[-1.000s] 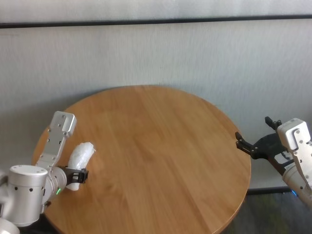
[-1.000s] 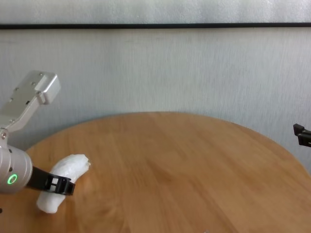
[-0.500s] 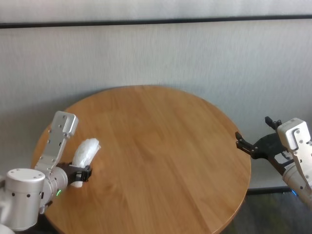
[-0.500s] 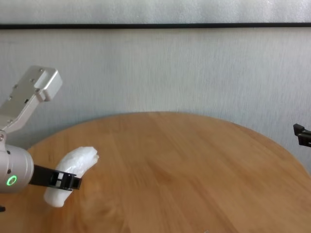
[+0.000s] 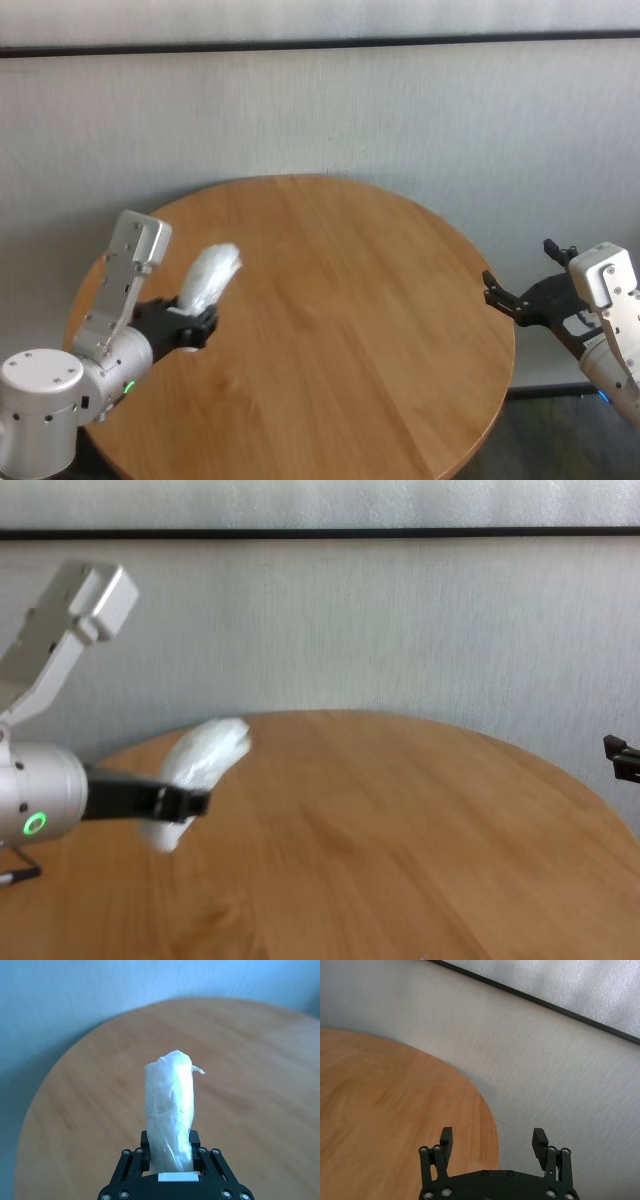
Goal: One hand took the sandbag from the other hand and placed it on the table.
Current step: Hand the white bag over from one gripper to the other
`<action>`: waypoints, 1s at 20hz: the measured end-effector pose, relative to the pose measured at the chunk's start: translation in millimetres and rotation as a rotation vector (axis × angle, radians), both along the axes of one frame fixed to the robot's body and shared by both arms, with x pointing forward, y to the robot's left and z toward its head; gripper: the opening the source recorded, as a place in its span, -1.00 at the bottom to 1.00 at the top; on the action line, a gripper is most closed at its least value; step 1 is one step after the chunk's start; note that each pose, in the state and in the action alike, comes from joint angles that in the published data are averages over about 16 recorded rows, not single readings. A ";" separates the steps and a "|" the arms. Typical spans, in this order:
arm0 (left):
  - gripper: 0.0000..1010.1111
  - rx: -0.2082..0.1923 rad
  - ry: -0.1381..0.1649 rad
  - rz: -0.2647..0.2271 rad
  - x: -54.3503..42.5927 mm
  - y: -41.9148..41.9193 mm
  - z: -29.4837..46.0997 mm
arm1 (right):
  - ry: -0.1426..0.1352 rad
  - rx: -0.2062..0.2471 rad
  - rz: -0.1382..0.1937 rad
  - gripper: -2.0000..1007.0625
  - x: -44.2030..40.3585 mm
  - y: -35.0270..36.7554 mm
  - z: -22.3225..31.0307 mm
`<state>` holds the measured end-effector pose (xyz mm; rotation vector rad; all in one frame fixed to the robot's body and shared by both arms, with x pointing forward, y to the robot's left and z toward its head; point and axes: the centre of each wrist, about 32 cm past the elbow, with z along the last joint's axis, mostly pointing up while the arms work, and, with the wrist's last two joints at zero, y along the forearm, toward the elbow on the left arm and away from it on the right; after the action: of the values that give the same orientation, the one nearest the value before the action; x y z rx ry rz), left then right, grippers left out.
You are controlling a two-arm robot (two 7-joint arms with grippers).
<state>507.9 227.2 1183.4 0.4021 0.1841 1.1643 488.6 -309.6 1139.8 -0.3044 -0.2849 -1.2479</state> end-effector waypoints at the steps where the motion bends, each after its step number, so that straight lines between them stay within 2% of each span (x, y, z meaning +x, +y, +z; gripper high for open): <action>1: -0.07 -0.012 -0.020 -0.019 -1.6 -0.3 1.4 | 0.000 0.000 0.000 0.99 0.0 0.0 0.0; 6: -0.07 -0.069 -0.109 -0.115 -9.0 -2.7 8.9 | 0.000 0.000 0.000 0.99 0.0 0.0 0.0; 10: -0.07 -0.112 -0.162 -0.187 -14.3 -6.5 14.7 | 0.000 0.000 0.000 0.99 0.0 0.0 0.0; 15: -0.07 -0.153 -0.210 -0.269 -19.8 -13.0 20.6 | 0.000 0.000 0.000 0.99 0.0 0.0 0.0; 20: -0.07 -0.181 -0.237 -0.328 -23.2 -20.0 25.1 | 0.000 0.000 0.000 0.99 0.0 0.0 0.0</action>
<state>484.8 207.2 1208.5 0.1255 0.0140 0.8543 488.6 -309.6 1139.8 -0.3044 -0.2849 -1.2479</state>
